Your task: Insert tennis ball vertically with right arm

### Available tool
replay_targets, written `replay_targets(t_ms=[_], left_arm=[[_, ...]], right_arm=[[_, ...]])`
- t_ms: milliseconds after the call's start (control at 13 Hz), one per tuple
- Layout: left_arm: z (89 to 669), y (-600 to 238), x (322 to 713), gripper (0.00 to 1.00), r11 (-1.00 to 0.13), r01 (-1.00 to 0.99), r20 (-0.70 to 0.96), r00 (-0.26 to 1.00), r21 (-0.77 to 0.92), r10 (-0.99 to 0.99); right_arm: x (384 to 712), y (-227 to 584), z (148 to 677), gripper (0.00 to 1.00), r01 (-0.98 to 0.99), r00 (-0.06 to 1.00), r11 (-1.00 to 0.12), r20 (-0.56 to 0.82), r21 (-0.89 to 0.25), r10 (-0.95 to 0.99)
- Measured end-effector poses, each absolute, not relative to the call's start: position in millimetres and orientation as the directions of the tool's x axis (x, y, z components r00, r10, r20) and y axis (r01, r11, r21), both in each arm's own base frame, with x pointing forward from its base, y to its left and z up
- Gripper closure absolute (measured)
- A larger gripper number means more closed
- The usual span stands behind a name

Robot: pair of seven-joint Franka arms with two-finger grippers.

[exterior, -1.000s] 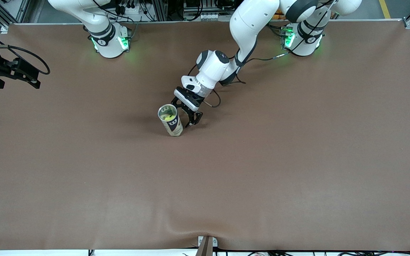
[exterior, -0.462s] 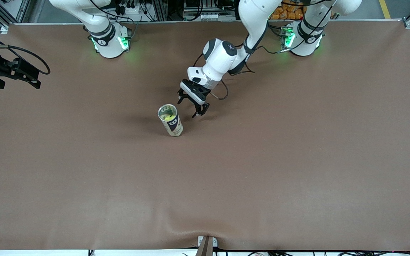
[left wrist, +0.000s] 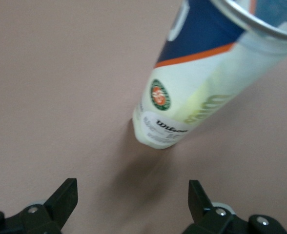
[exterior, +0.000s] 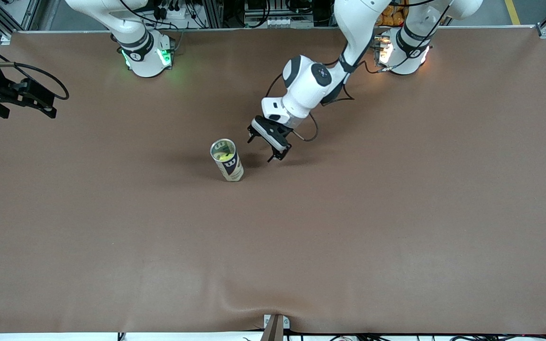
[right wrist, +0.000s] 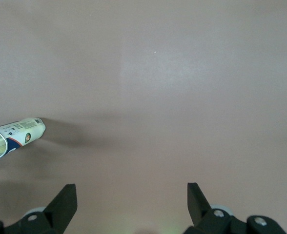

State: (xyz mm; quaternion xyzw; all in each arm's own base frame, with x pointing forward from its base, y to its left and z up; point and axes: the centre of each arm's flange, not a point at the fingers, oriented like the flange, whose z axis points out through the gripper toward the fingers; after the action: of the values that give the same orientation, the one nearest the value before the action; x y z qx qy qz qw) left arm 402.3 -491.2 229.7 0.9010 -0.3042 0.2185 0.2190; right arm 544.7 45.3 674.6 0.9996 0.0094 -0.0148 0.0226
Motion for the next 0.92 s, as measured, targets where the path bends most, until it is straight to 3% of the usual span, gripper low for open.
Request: replay_targets(t_ms=[462,923], left_arm=[[241.8,-446.1,463.9,0.0,-0.726,-0.62,0.429,0.766,0.299,-0.478],[310.9,-342.0,586.8,0.0,-0.691,-0.678,0.262,0.735,0.25,-0.626]], right_arm=[[544.6,45.8,674.4,0.0,0.021,0.999,-0.999,-0.03,0.045,0.019],[544.7,45.6,674.4,0.0,0.02,0.999,-0.999,-0.031,0.045,0.019]])
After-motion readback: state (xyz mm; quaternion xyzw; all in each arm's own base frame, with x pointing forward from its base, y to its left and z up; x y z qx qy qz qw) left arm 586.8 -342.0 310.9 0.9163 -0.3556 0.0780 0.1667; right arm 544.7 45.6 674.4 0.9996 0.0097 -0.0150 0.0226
